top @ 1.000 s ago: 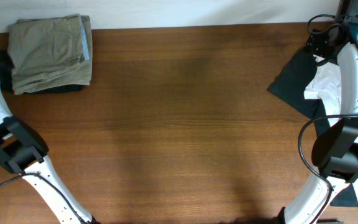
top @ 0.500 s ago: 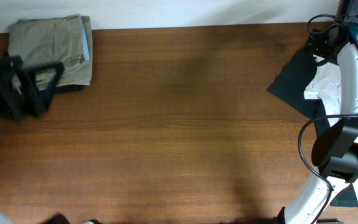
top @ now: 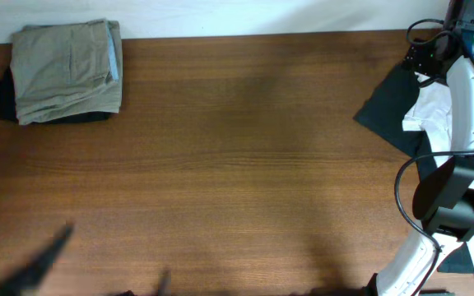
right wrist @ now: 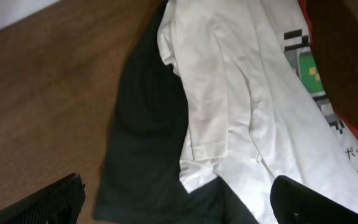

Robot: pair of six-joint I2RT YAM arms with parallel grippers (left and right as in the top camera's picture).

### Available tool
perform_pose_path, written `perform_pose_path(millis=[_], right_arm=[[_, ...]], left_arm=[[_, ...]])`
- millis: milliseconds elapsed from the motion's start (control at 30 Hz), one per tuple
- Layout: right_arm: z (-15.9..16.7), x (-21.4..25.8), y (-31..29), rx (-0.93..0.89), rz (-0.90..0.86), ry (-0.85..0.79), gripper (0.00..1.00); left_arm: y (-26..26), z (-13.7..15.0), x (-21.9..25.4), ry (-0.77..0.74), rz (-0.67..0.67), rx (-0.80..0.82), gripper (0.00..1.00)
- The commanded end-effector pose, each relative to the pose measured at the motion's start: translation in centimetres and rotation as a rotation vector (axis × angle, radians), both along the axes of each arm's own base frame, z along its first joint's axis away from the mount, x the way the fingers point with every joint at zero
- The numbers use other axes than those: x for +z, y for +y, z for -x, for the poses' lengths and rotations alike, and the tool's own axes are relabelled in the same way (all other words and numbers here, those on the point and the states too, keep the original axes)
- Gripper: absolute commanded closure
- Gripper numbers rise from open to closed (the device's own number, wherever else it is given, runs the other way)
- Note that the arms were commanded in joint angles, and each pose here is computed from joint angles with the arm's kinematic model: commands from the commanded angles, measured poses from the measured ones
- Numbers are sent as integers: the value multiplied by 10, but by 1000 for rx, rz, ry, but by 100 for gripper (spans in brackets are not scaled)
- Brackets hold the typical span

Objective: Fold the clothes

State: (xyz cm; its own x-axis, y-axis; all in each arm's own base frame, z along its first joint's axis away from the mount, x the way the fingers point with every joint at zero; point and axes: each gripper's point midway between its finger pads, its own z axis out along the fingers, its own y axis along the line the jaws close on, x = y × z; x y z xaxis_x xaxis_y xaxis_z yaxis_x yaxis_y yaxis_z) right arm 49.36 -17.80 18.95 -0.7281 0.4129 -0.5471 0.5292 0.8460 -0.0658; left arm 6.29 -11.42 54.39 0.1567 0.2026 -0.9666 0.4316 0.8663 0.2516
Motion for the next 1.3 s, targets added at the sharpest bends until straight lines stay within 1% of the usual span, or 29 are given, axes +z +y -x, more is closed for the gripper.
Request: perform_pose_path(millis=[0,33,67,100,133,167,200,267,300,333,367,433,500,533,633,700,767,1267], right_arm=[[0,11,-1,-2,20,-19,1],[0,11,-1,-3,20,-19,1],[0,11,-1,-3,20,-19,1],[0,11,-1,-2,20,-19,2],[0,11,-1,-3,20,-19,1],[0,11,-1,-3,20,-19,1],[0,11,-1,-3,20,-19,1],[0,11,-1,-2,20,-19,1],[0,11,-1,-2,20,-19,1],[0,11,-1,-2,20,-19,1],[0,11,-1,-2,20,-19,1],[0,11,-1,-2,20,-19,1],[0,11,-1,-3,20,-19,1],[0,11,-1,-2,20,-19,1],[0,11,-1,-3,20,-19,1],[0,11,-1,-2,20,-19,1],[0,11,-1,-2,20,-19,1],[0,13,0,-1,21,-22,1]], left_arm=[[30,-71,-59,43,27,-10,1],[38,-87,-78,40,29,15,1],[47,-115,-119,39,74,54,1],[53,-128,-139,47,133,83,1],[64,-146,-173,44,213,142,1],[67,-155,-202,35,218,157,1],[69,-161,-231,25,220,168,1],[74,-167,-264,26,233,201,1],[86,-172,-281,48,324,262,1],[94,-175,-290,70,388,304,1],[104,-178,-304,92,424,361,1],[115,-181,-325,104,430,442,1],[118,-185,-346,117,422,469,1],[118,-186,-351,116,416,469,1],[116,-184,-366,123,341,466,1],[115,-183,-383,176,267,470,1],[115,-183,-388,178,193,475,1],[115,-183,-388,179,194,476,1]])
